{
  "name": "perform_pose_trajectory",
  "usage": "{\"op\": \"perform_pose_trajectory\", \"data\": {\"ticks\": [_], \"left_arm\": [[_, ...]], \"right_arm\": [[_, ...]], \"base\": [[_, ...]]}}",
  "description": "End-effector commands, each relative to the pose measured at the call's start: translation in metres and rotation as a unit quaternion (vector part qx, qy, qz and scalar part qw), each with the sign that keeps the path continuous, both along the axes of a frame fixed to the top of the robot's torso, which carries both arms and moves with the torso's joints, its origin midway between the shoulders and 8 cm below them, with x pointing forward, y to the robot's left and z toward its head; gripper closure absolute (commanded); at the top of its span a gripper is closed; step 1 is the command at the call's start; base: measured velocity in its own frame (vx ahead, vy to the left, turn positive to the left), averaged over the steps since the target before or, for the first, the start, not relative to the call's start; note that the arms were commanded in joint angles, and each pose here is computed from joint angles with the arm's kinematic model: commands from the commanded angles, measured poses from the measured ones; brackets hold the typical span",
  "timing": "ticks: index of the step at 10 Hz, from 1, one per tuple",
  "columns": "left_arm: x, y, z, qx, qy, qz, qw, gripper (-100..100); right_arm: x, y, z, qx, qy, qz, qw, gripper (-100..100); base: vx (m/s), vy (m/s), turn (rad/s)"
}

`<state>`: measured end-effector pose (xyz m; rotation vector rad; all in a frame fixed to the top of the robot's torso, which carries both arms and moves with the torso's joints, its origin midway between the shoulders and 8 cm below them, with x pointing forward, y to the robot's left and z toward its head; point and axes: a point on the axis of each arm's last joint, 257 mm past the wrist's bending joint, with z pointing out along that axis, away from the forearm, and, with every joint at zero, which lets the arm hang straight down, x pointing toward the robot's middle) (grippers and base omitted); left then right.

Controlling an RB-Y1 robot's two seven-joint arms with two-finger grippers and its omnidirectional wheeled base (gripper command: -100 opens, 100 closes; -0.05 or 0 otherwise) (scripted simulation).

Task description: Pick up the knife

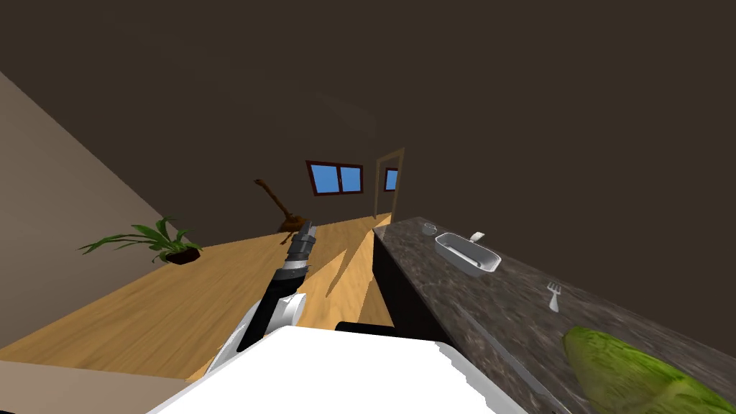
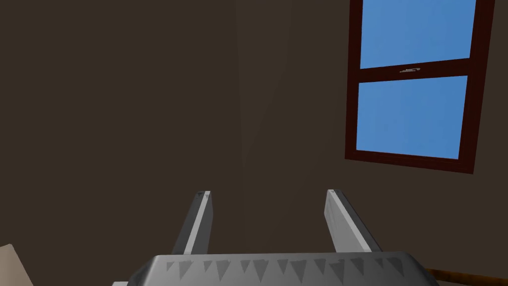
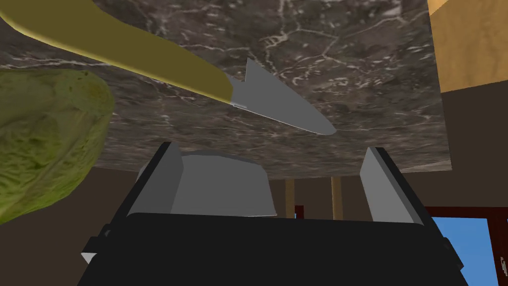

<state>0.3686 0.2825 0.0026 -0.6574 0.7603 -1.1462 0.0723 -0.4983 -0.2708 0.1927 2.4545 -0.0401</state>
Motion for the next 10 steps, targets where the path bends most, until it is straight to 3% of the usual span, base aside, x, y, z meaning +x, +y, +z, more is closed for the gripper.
{"op": "perform_pose_trajectory", "data": {"ticks": [1,2,3,7,8,10], "left_arm": [[0.0,0.0,0.0,0.0,0.0,0.0,1.0,0],[0.0,0.0,0.0,0.0,0.0,0.0,1.0,0],[0.0,0.0,0.0,0.0,0.0,0.0,1.0,0],[0.0,0.0,0.0,0.0,0.0,0.0,1.0,0],[0.0,0.0,0.0,0.0,0.0,0.0,1.0,0],[0.0,0.0,0.0,0.0,0.0,0.0,1.0,0]], "right_arm": [[-0.012,-0.006,-0.004,-0.015,0.031,0.02,0.9992,-100],[-0.021,-0.012,-0.006,-0.026,0.054,0.031,0.9978,-100],[-0.02,-0.01,-0.008,-0.025,0.059,0.043,0.997,-100],[-0.049,-0.019,-0.019,-0.048,0.132,0.095,0.9855,-100],[-0.05,-0.018,-0.019,-0.047,0.133,0.095,0.9853,-100],[-0.064,-0.021,-0.026,-0.055,0.17,0.126,0.9757,-100]], "base": [[0.064,0.01,0.18],[0.089,0.016,0.308],[0.073,-0.006,0.083],[0.067,-0.003,0.159],[0.035,-0.002,0.084],[0.056,-0.006,0.171]]}}
